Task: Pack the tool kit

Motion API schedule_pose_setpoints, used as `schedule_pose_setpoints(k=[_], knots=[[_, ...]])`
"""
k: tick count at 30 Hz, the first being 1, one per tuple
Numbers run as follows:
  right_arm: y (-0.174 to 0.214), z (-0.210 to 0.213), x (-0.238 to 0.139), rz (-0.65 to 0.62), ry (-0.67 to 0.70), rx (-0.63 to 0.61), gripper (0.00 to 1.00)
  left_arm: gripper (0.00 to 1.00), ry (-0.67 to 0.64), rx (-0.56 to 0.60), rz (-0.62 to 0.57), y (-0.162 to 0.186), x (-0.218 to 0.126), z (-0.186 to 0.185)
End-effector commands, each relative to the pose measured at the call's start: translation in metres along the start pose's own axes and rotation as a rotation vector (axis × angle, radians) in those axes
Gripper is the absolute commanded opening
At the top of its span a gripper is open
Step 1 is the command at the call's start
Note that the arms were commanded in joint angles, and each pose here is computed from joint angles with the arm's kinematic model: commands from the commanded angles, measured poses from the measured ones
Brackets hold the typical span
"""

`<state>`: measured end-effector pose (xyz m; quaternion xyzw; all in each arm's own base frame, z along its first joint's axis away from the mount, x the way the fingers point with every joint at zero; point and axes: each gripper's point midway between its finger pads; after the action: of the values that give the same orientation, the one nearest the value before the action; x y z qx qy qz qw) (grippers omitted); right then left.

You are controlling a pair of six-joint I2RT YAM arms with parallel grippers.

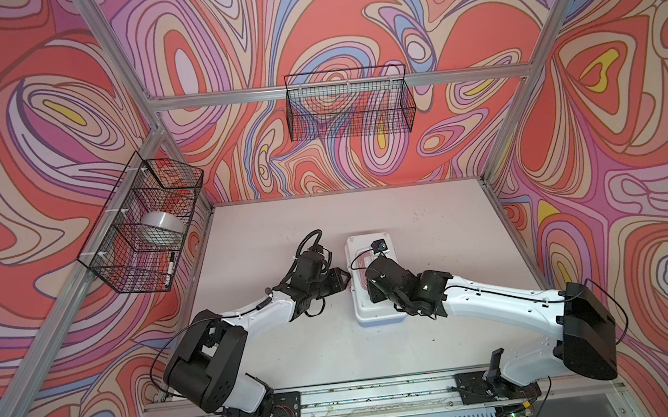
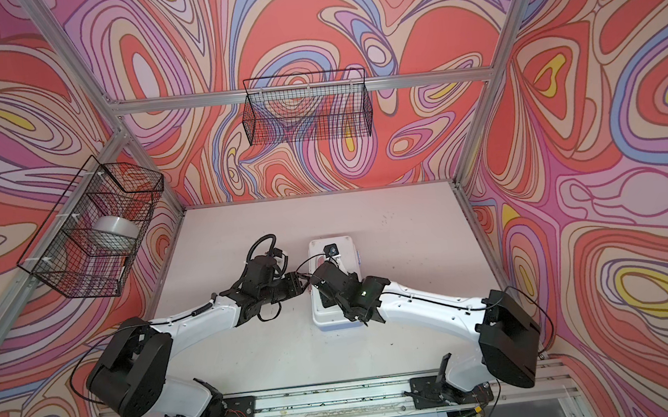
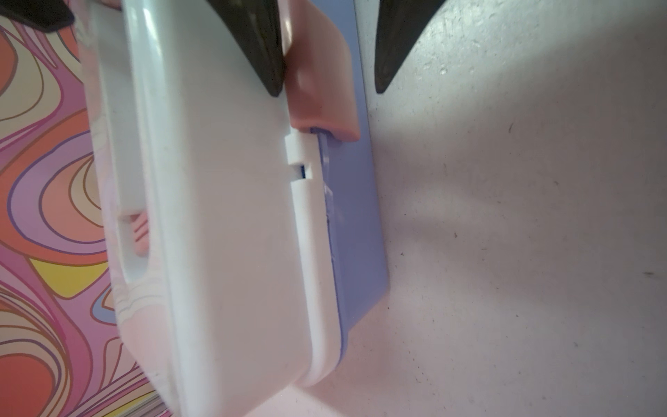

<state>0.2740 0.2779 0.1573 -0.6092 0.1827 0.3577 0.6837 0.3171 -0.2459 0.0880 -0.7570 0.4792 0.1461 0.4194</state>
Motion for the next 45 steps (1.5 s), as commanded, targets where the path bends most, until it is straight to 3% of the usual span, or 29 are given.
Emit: schedule_pose_setpoints(k=[1,4,17,31,38,45], knots=[[-0.004,-0.002,0.001,-0.006,0.014,0.000,0.27,0.40,-0.019,-0.005,0.048,0.011,0.009,0.006],[-0.004,-0.001,0.001,-0.007,0.014,0.000,0.27,0.35,-0.045,-0.012,0.053,0.012,0.011,0.011],[-0.005,-0.004,-0.001,-0.017,0.019,0.004,0.27,0.33,-0.116,0.011,0.015,0.008,-0.006,0.020],[-0.002,-0.006,0.001,-0.010,0.026,0.006,0.27,0.33,-0.069,0.013,0.015,0.000,0.002,0.009],[-0.001,-0.008,0.000,-0.007,0.033,0.007,0.27,0.24,-0.047,0.010,0.023,-0.004,0.011,0.003],[-0.001,-0.011,-0.001,-0.013,0.043,0.007,0.28,0.07,-0.047,0.007,0.025,-0.006,0.010,0.001]])
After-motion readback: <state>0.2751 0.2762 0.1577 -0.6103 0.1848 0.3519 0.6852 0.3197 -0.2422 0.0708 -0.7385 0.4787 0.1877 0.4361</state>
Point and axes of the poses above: each gripper's point midway between its finger pads, its own x axis out along the fingers, its own z axis along the line the jaws close on, y = z × x, and after that the axes turned 5 degrees about x, right-handed
